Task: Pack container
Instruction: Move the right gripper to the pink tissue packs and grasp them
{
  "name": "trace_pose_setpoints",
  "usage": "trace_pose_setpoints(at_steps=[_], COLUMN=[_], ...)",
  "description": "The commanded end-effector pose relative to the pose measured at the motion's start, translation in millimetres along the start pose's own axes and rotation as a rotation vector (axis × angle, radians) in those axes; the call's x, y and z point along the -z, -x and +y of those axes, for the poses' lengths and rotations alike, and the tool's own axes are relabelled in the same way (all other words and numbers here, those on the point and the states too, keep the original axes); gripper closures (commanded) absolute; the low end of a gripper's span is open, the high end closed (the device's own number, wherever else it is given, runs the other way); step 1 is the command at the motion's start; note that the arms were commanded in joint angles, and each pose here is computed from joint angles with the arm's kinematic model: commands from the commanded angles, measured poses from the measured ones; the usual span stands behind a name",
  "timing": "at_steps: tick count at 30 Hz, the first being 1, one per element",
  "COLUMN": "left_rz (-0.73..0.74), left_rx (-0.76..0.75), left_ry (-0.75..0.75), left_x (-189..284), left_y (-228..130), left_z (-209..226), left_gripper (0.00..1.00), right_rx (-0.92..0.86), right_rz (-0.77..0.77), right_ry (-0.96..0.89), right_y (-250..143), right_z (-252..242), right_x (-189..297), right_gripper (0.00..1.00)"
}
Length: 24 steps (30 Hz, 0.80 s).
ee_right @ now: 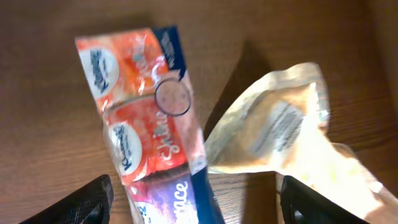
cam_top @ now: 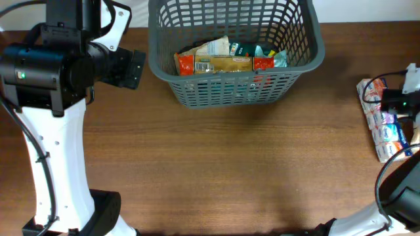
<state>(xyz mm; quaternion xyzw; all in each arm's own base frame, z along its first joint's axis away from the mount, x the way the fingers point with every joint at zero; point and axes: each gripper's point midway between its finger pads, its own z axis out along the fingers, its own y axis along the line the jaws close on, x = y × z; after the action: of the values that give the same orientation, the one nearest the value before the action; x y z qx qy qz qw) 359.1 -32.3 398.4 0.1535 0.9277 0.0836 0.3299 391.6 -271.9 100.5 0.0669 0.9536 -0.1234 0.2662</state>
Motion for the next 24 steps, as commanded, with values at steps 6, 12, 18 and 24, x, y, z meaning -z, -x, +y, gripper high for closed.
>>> trace_pose_setpoints(at_steps=[6, 12, 18, 24], left_rz=[0.005, 0.005, 0.005, 0.005], left_rx=[0.011, 0.011, 0.011, 0.011], left_ry=[0.007, 0.007, 0.007, 0.007], left_x=[-1, -1, -1, -1], left_y=[-1, -1, -1, -1], left_z=[2, 2, 2, 2], left_gripper=[0.01, 0.01, 0.01, 0.01], right_rx=[0.020, -0.009, -0.011, -0.027], right_rz=[0.108, 0.222, 0.318, 0.337], right_ry=[0.036, 0.016, 0.056, 0.062], right_y=[-29, -57, -83, -88], right_z=[12, 12, 23, 25], right_x=[-23, -31, -43, -46], right_gripper=[0.21, 0.25, 0.25, 0.45])
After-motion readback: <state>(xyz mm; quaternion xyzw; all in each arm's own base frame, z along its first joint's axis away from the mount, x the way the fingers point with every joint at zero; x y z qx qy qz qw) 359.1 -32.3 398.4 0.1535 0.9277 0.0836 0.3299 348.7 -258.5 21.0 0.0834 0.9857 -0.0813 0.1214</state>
